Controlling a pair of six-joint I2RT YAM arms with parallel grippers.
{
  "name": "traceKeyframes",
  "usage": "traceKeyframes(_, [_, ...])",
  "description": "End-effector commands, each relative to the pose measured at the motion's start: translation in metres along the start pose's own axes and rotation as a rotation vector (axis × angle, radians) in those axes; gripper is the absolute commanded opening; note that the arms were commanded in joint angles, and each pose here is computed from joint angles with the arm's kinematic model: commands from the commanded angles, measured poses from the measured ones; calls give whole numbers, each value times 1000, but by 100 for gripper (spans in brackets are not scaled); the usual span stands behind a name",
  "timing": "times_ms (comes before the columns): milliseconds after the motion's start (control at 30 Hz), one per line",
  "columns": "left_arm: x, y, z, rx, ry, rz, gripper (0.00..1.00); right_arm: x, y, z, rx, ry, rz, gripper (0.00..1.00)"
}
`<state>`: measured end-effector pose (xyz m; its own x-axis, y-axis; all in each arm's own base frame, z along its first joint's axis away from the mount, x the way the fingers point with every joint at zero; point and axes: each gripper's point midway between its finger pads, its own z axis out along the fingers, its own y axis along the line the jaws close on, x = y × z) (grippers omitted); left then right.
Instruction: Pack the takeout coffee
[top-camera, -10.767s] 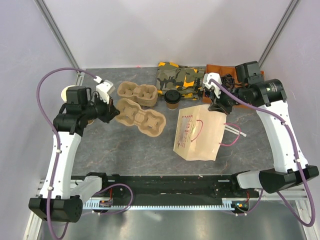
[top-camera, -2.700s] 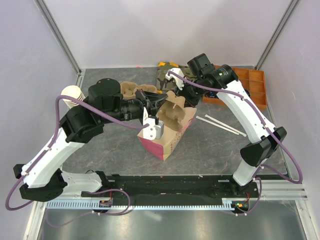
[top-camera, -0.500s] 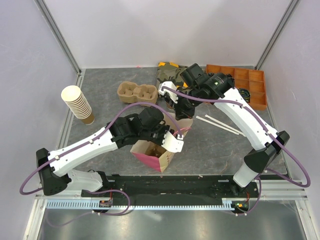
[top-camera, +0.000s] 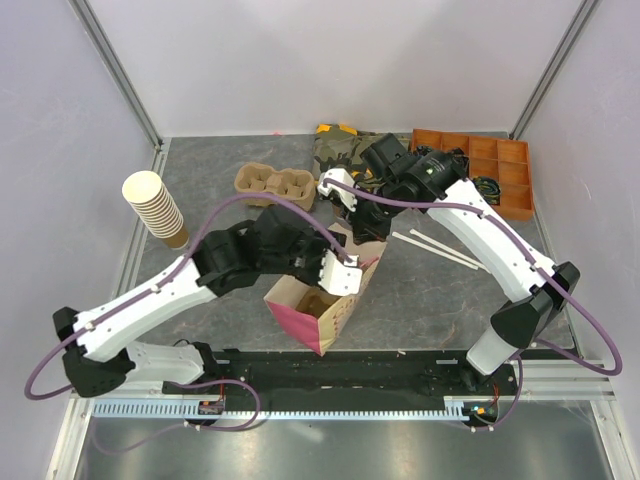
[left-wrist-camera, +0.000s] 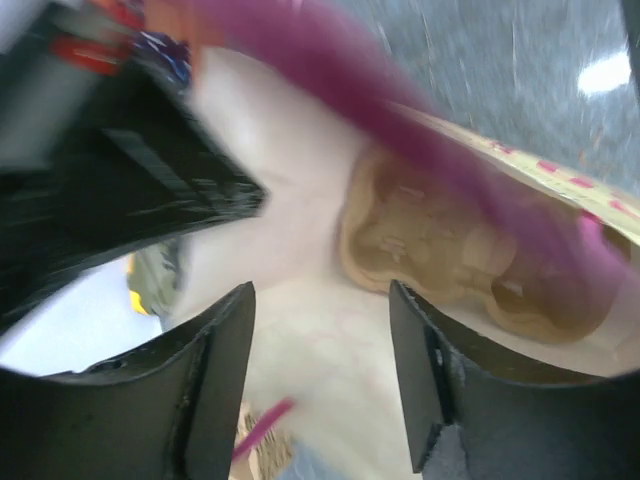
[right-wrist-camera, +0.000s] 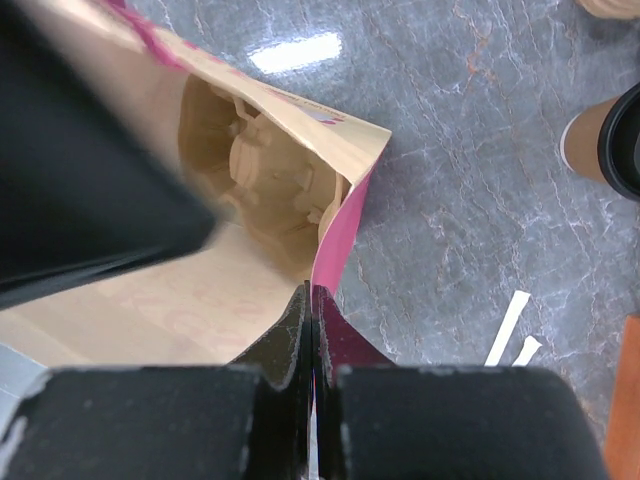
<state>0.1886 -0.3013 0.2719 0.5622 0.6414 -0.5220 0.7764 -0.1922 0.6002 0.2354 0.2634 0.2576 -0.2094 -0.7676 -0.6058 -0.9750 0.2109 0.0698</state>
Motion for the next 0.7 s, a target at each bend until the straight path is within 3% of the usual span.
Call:
traceKeyframes(0, [-52, 24, -46, -97, -209, -34, 65, -10, -4, -10, 62, -51, -18, 0])
traceKeyframes(167, [-70, 30, -73, -160, -315, -31, 64, -8, -12, -13, 129, -57, -2, 0])
traceKeyframes(367, [-86, 45, -125, -358, -468, -103, 63, -17, -13, -30, 200, -130, -19, 0])
traceKeyframes(667, [-71, 70, -176, -612, -594, -434, 72, -18, 11, -49, 148, -181, -112, 0])
